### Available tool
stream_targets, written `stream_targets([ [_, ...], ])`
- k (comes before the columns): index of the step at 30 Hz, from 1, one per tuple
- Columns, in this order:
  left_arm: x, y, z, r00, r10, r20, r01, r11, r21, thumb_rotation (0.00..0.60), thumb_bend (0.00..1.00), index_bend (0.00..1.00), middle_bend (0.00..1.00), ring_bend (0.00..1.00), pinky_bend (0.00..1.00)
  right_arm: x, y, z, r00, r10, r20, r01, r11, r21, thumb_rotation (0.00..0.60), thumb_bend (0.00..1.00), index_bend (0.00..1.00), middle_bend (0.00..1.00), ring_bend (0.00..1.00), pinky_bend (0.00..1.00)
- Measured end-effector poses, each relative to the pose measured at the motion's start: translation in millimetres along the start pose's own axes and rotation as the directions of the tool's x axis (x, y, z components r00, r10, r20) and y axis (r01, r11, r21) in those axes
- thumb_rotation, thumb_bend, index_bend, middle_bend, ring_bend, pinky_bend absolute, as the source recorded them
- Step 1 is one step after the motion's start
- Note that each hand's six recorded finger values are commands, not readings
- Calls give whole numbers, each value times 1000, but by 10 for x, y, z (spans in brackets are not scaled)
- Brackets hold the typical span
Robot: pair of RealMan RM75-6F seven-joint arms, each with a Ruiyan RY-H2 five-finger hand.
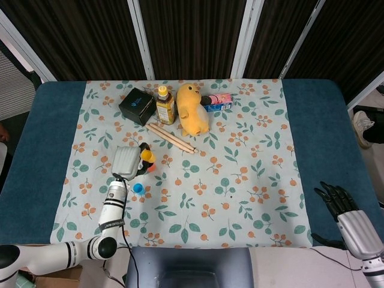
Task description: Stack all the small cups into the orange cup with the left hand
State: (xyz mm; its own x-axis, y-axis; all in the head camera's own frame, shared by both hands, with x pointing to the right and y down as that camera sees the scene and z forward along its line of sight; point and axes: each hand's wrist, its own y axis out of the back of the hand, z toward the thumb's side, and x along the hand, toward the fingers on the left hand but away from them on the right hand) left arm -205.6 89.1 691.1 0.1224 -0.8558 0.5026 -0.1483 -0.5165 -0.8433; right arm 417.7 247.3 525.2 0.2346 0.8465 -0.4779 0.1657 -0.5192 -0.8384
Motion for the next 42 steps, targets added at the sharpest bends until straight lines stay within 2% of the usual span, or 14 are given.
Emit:
stream_targets([
  [12,54,-218,-145,999,-30,-26,31,999,42,600,344,550,1000,1000,1000,11,36,-21,1000,-9,4,9,1000,-6,600,118,0,0,0,0],
  [15,52,-289,-141,998,-52,-23,52,998,35,600,347,501,1000,1000,1000,13,49,-29,1000,-14,7,14,1000,-9,600,118,0,0,0,0],
  [17,50,-311,-137,998,-57,-22,58,998,34,600,349,390,1000,1000,1000,14,51,-31,1000,-15,8,15,1000,-9,600,118,0,0,0,0],
  [19,50,-320,-134,998,-57,-21,58,998,36,600,350,120,1000,1000,1000,14,52,-33,1000,-15,8,15,1000,-9,600,118,0,0,0,0],
  [20,50,-329,-133,998,-57,-21,58,998,37,600,349,22,1000,1000,1000,14,52,-34,1000,-13,8,13,1000,-9,600,118,0,0,0,0],
  [21,49,-342,-134,998,-59,-20,60,997,41,600,347,1,1000,1000,1000,14,51,-33,1000,-12,7,12,1000,-9,600,118,0,0,0,0],
  [24,25,-349,-125,998,-61,-13,61,997,36,600,336,0,1000,1000,1000,15,53,-33,1000,-12,5,12,1000,-9,600,118,0,0,0,0],
  [33,-268,-211,32,995,-59,85,57,998,17,600,323,6,1000,1000,1000,26,16,4,1000,-2,-6,2,1000,-6,600,118,0,0,0,0],
  [38,-591,-167,-6,986,-99,135,98,995,20,600,321,40,1000,1000,1000,22,-1,15,1000,3,-10,-3,1000,-4,600,118,0,0,0,0],
  [42,-842,-231,-208,979,-163,126,157,986,53,600,324,79,1000,1000,1000,23,-31,38,1000,15,-19,-15,1000,0,600,118,0,0,0,0],
])
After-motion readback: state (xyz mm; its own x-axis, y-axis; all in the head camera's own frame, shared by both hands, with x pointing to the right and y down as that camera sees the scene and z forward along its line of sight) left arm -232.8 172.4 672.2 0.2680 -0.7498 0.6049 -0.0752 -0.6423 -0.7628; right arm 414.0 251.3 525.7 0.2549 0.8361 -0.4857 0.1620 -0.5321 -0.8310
